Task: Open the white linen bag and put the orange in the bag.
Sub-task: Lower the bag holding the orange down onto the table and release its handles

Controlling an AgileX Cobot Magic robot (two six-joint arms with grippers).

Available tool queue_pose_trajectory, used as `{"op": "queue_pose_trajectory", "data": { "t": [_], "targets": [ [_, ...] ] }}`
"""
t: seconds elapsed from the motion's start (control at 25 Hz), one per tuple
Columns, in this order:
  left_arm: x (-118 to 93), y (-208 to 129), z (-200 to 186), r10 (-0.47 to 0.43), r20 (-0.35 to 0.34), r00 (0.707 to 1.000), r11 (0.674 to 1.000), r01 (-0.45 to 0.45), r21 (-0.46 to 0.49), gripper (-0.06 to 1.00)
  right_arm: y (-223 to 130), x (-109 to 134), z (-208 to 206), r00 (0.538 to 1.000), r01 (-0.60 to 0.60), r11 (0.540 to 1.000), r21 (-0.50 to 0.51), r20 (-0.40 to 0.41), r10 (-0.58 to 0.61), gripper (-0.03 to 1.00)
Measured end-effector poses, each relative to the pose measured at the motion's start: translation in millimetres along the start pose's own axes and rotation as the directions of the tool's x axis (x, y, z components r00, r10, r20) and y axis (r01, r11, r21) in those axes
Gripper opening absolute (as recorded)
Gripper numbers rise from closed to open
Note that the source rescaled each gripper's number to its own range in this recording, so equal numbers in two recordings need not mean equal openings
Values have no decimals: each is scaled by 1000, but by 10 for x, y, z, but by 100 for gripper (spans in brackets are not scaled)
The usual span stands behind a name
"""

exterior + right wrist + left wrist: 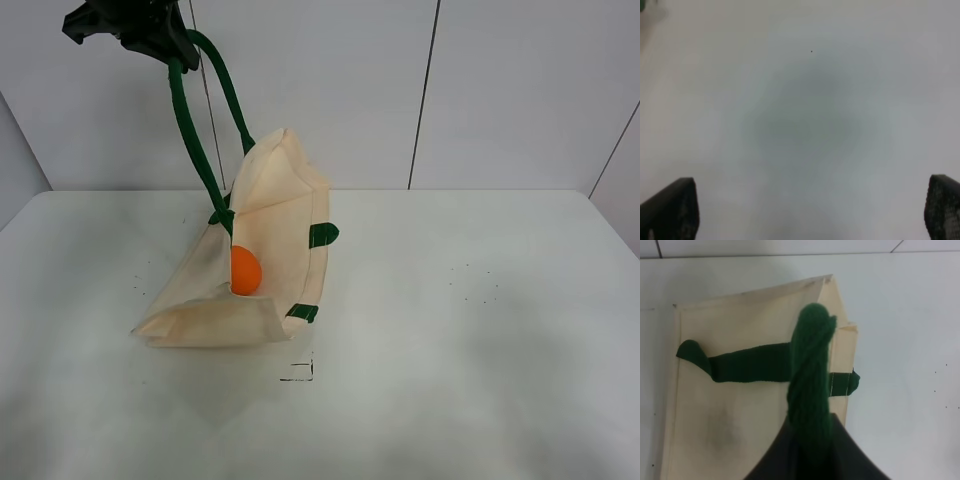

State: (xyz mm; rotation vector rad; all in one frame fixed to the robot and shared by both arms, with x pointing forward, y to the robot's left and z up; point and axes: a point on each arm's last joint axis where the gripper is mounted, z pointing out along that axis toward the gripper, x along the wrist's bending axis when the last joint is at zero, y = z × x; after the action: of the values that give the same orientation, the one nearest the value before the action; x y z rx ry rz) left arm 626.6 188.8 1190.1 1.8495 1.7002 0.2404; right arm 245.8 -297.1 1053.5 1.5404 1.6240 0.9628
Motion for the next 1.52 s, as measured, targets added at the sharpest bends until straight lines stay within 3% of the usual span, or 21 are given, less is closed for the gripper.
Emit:
{"op": "queue_pose_trajectory", "data": {
  "t": [0.16, 0.44, 0.6, 0.8, 0.96, 1.04, 1.08, 1.28, 1.36, 1.52],
  "targets": [
    [0, 0, 0, 0, 0, 1000, 1000, 0, 0, 0, -46, 3, -85, 1000, 0, 998, -62, -2, 0, 100],
    [26, 2, 167, -3, -3, 1000, 999, 3, 33, 0, -50, 5, -93, 1000, -2, 998, -68, -5, 1, 100],
    [119, -54, 630, 10, -17, 1000, 992, -8, 124, 0, -50, 5, -93, 1000, -2, 998, -68, -5, 1, 100],
    [292, -221, 1379, -1, -48, 999, 960, 14, 278, 0, -50, 5, -93, 1000, -2, 998, -68, -5, 1, 100],
    [369, -309, 1698, 5, -57, 998, 942, 14, 336, 1, -50, 5, -93, 1000, -2, 998, -68, -5, 1, 100],
    [386, -335, 1758, 14, -56, 998, 940, 6, 341, 10, -50, 5, -93, 1000, -2, 998, -68, -5, 1, 100],
    [389, -340, 1766, 17, -55, 998, 940, 2, 341, 19, -50, 5, -93, 1000, -2, 998, -68, -5, 1, 100],
    [393, -340, 1772, 28, -54, 998, 941, -8, 339, 81, -50, 5, -93, 1000, -2, 998, -68, -5, 1, 100],
    [428, -338, 1769, 57, -85, 995, 940, -25, 339, 92, -50, 5, -93, 1000, -2, 998, -68, -5, 1, 100],
    [521, -344, 1750, 97, -178, 979, 934, -27, 356, 97, -50, 5, -93, 1000, -2, 998, -68, -5, 1, 100]
  ]
}}
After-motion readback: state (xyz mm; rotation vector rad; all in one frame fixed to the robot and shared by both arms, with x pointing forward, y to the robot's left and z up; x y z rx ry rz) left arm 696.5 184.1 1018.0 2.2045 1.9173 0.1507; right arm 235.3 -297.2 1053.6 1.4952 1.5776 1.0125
